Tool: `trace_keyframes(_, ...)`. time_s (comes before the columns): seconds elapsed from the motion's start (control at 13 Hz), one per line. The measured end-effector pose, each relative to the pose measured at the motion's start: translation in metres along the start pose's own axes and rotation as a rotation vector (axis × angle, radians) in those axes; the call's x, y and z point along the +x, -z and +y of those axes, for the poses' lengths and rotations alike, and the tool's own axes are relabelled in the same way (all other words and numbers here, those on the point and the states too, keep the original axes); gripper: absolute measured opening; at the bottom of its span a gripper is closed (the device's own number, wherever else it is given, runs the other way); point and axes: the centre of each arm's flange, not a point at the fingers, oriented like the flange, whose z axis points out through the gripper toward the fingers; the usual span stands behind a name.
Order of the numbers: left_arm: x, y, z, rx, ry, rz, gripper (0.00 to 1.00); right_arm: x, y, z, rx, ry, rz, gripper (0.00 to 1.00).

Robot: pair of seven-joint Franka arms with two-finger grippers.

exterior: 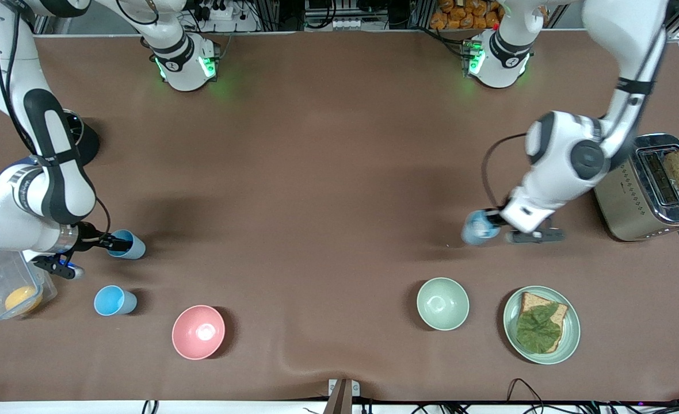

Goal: Stack blue cups with both arms
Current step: 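Carry the tissue cup to mid-table with the left gripper while the right gripper lifts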

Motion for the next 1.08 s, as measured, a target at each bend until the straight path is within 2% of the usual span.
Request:
trace_keyframes(0.23,-0.039,0.015,0.13,-0.051,0.064,0.007,0.03,-0.003,-0.005,0.001,0.013,-0.014,-0.013,0.34)
trace_keyframes(0.46,-0.093,-0.009,0.24,-0.088,0.129,-0.043,0.03,-0.01,-0.009,0.002,0.015,-0.017,-0.028,0.04)
trace_keyframes(0.77,-0.13,-0.069,0.318,-0.077,0.165,-0.088,0.03,-0.023,0.007,0.001,0.019,-0.015,-0.046,0.04)
trace_keyframes(1.08,-0.142,-0.109,0.338,-0.052,0.202,-0.111,0.03,-0.047,0.063,-0.01,0.031,-0.023,-0.1,0.04)
